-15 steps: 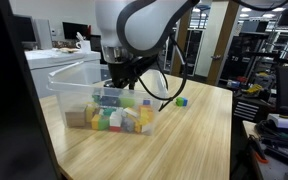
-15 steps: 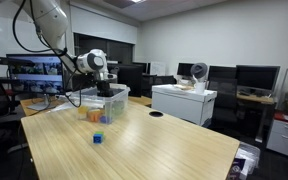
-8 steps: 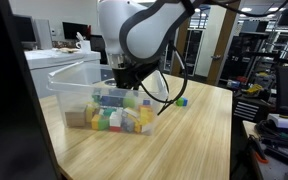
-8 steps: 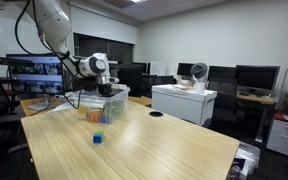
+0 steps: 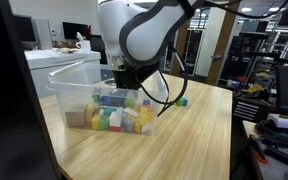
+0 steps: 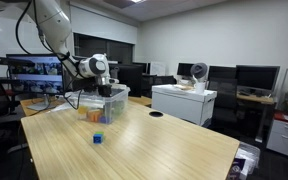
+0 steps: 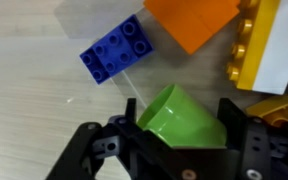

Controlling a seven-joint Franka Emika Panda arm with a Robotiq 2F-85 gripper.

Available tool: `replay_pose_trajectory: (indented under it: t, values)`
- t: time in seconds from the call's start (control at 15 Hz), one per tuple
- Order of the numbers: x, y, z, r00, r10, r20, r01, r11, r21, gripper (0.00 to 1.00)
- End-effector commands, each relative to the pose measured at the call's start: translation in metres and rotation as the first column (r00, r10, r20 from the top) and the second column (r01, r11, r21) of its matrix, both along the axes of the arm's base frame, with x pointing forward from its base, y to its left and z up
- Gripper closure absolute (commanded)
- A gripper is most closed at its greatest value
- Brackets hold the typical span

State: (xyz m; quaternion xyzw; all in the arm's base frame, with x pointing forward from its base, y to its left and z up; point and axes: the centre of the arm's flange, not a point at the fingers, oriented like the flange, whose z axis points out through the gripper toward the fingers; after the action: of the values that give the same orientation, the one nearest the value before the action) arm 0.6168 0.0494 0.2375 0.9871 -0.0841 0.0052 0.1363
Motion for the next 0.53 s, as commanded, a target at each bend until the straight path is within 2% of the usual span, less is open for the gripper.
replay_pose_trajectory:
  t: [0.0,0.27,0.47]
  values:
    - [-0.003,0.002,-0.001,1.000,0.026,0.005,-0.026,1.000,0.014,0.44]
    - [-0.004,0.003,0.001,0.999,0.032,0.008,-0.033,0.999,0.018,0.44]
    - [-0.006,0.002,0.019,1.000,0.019,0.022,-0.019,1.000,0.015,0.44]
